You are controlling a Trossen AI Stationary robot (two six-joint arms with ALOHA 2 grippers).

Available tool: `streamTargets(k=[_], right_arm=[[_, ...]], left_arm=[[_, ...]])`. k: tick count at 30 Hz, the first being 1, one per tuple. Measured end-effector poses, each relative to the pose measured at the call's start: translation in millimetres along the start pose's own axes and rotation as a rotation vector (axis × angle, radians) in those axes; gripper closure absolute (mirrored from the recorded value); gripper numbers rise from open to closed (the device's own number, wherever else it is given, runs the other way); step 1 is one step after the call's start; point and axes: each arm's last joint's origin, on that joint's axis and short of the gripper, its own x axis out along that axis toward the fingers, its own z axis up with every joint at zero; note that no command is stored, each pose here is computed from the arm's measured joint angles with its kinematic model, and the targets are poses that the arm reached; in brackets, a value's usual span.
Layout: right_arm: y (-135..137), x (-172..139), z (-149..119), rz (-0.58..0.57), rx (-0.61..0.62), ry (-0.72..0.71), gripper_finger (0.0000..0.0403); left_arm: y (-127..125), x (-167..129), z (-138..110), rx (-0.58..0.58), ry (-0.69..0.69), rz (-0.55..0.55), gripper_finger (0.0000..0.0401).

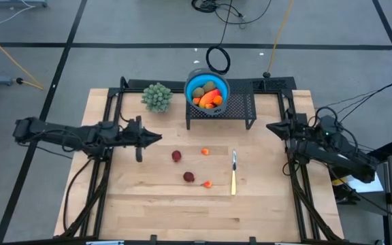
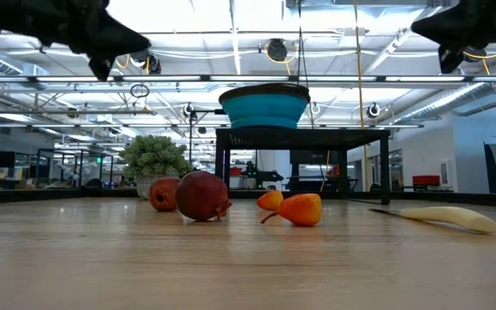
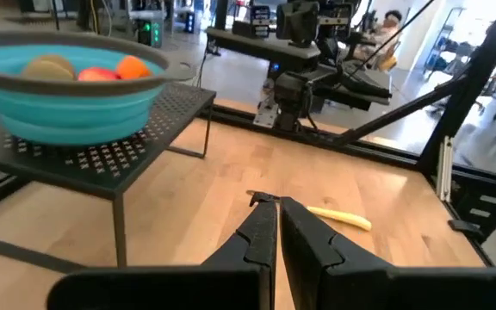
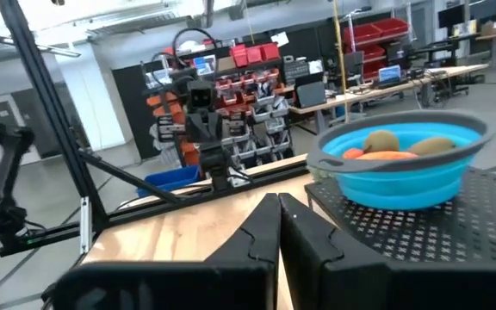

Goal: Pick & Place Fruit
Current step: Put the red pomegranate into the blue strainer bowl on the shelf

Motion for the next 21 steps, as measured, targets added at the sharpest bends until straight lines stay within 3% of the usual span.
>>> streamTargets(k=[9,21], right_arm=[[-1,-2,-3,-0.028,-0.046,0.026,0.0403],[-2,-2,-6,-0.032,-0.1,0.054,0.0403]], left_arm=[[-15,35,27,-0.03,0.273,0.058,0.0385],[-33,88,57,-0.347,0.584,0.208,0.0385]])
